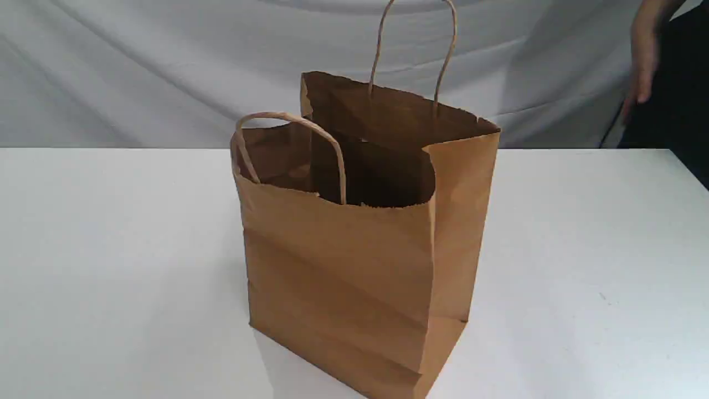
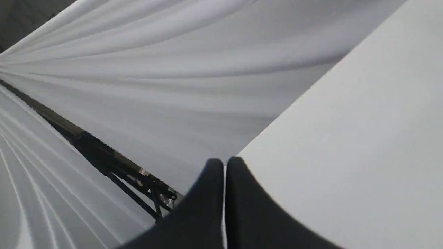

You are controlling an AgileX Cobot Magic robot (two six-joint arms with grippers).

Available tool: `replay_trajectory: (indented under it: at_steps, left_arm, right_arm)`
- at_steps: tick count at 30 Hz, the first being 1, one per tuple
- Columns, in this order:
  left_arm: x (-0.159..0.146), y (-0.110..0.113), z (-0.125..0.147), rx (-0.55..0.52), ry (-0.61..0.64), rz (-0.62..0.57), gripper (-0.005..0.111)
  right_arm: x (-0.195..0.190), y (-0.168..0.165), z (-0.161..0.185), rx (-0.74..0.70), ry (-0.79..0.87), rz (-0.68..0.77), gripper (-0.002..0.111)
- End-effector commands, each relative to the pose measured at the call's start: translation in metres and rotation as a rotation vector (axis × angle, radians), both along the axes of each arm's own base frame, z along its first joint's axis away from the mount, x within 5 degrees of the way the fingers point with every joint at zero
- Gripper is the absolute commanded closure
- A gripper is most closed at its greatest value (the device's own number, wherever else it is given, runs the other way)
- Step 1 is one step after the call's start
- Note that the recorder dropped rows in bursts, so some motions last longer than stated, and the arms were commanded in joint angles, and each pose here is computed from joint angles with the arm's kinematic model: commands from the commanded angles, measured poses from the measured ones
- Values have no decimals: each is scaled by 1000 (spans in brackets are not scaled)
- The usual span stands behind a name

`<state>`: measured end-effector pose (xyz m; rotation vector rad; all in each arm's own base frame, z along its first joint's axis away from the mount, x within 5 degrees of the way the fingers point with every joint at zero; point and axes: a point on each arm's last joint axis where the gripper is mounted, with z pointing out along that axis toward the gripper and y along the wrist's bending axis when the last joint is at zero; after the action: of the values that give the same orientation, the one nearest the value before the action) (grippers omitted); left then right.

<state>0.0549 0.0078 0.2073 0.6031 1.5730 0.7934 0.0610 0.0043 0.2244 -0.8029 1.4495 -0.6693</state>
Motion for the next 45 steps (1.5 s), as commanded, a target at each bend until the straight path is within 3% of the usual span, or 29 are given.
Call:
replay_trajectory:
  at_steps: [1,17,38,42,43,45]
  left_arm:
    - [1,1,-9,19,23,5,107]
    - [0,2,-12,94,75,11,107]
    - [0,2,-12,104,74,12,107]
    - [0,1,-14,39,81,4,107]
    - [0,0,-14,-16,74,-2,107]
    - [1,-4,-15,-243,54,-22,107]
  right_arm:
    - [-3,-1,-14,-39,-7,-6,108]
    - [-5,-2,-25,-93,16,-12,108]
    - [-5,-2,-25,-85,17,-12,108]
    - [-5,-2,-25,-85,17,-12,108]
    - [-5,-2,-25,-85,17,-12,108]
    - [-5,-2,-25,-75,18,-11,108]
